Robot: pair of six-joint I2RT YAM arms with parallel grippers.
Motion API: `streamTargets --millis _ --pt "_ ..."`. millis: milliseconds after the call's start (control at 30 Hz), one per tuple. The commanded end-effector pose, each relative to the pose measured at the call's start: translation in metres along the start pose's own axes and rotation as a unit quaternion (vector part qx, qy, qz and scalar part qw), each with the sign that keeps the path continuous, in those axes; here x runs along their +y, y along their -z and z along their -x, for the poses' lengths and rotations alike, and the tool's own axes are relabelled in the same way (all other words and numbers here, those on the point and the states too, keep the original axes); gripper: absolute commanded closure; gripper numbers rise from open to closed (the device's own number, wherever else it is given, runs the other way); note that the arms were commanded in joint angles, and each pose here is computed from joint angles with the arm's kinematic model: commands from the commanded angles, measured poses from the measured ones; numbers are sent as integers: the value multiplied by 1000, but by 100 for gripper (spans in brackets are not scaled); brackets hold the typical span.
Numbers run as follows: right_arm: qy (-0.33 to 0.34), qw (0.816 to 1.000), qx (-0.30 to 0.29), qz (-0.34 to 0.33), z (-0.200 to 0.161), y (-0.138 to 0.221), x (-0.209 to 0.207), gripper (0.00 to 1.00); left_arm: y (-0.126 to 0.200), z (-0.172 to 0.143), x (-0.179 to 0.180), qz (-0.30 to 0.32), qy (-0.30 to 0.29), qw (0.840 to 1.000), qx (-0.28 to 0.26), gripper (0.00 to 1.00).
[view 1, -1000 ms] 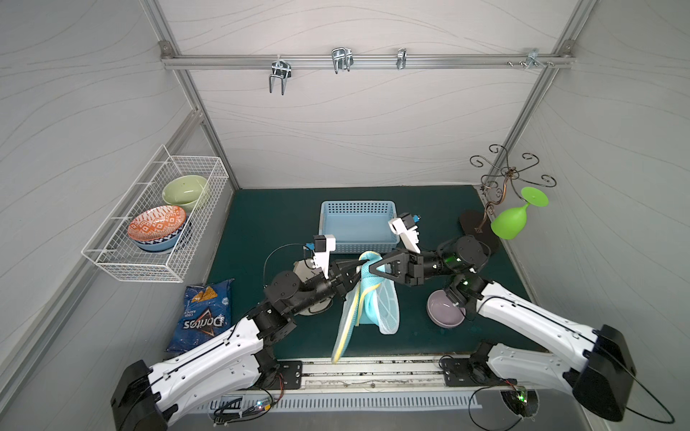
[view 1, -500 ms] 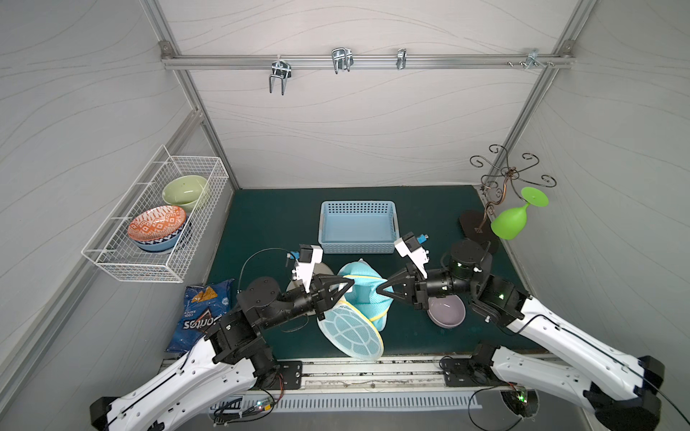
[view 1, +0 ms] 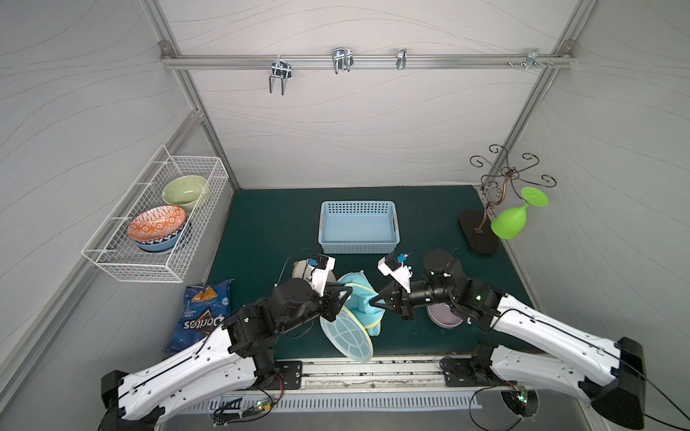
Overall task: Turn the laundry bag inside out
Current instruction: Turn over the laundry bag.
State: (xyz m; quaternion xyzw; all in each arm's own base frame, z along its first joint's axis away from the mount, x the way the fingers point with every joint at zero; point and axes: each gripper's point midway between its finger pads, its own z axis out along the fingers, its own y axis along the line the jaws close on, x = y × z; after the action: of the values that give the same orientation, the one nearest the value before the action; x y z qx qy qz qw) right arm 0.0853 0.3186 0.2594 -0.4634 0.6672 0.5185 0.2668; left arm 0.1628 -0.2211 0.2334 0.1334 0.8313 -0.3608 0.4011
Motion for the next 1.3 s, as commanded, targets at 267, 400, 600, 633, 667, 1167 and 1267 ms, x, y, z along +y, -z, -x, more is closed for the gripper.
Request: streamTargets --millis 267,400,600,633,667,1167,1267 --pt "88 988 44 118 11 20 51 100 29 2 -26 -24 -106 993 48 54" --pt "85 979 62 173 7 22 66 100 27 -2 -34 -8 -179 981 70 52" --pt "110 964 94 225 3 22 89 100 25 -6 -52 8 -290 954 74 48" --pt "113 962 99 226 2 21 91 100 28 -4 -54 11 -303 951 70 45" --pt "115 961 104 228 1 19 93 100 33 -3 -54 16 -318 946 66 39" --pt "112 947 113 278 -2 15 102 100 61 11 -90 -76 -408 909 -21 33" --pt "116 944 108 289 1 18 107 100 47 2 -101 -82 -436 896 -3 32"
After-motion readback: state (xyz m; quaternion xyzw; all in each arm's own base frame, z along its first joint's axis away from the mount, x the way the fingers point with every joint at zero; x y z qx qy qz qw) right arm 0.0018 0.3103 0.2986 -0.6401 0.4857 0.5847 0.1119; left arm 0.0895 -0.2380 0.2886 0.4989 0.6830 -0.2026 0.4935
